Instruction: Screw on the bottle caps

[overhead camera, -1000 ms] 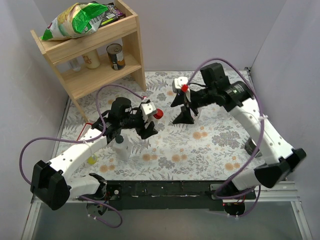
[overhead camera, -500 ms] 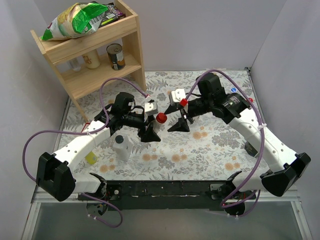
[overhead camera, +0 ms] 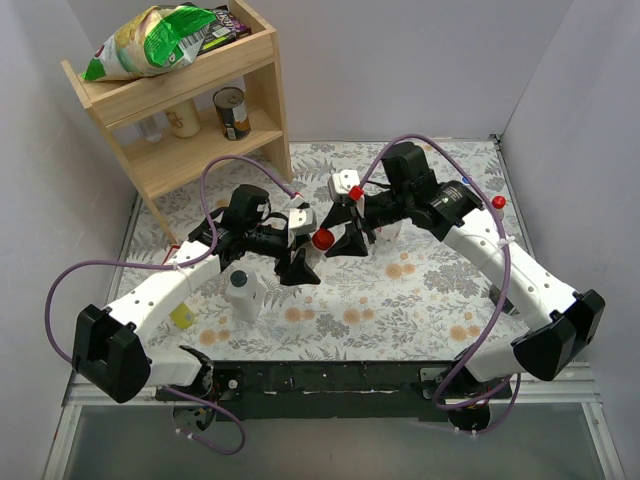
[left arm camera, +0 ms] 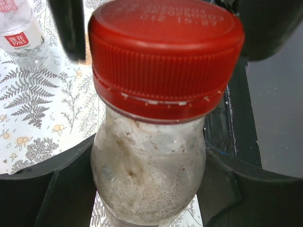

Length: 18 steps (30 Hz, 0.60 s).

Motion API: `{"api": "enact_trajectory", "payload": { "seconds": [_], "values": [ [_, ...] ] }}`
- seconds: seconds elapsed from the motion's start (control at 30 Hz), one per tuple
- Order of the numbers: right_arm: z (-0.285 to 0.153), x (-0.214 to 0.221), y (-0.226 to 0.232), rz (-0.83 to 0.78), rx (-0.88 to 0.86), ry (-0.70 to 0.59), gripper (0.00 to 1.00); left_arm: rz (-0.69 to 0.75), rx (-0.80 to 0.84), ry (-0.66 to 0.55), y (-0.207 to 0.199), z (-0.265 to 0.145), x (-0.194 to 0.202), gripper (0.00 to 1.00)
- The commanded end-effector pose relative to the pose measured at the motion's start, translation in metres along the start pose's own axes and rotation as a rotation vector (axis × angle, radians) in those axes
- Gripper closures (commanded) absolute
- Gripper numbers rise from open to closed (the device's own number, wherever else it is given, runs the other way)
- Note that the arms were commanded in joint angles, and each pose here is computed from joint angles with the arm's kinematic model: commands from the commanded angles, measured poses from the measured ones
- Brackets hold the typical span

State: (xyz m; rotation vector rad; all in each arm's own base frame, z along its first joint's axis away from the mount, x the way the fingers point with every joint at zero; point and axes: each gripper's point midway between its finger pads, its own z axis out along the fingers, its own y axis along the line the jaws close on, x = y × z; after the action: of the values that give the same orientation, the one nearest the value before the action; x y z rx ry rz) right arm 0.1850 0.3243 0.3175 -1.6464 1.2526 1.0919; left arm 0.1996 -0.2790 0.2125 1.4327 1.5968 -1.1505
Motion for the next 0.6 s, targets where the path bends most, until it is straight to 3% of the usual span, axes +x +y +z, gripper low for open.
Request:
{"api": "enact_trajectory", "payload": {
  "seconds": [0.0,0.17,0.43,0.57],
  "values": [
    [0.003,-0.010,-0.001,0.005,-0.027,-0.037,0.37,0.108,-0.019,-0.047,-0.001,-0.009,-0.027,1.00],
    [0.005,-0.015,-0.007,0.020,-0.017,-0.057,0.44,0.111,-0.027,-0.043,0.001,-0.009,-0.027,1.00],
    [-0.002,-0.020,-0.018,0.011,0.043,-0.066,0.39,0.111,-0.027,-0.039,0.002,-0.008,-0.024,1.00],
    [-0.002,-0.017,-0.017,0.036,0.028,-0.068,0.47,0.112,-0.027,-0.039,0.003,-0.007,-0.025,1.00]
  ]
}}
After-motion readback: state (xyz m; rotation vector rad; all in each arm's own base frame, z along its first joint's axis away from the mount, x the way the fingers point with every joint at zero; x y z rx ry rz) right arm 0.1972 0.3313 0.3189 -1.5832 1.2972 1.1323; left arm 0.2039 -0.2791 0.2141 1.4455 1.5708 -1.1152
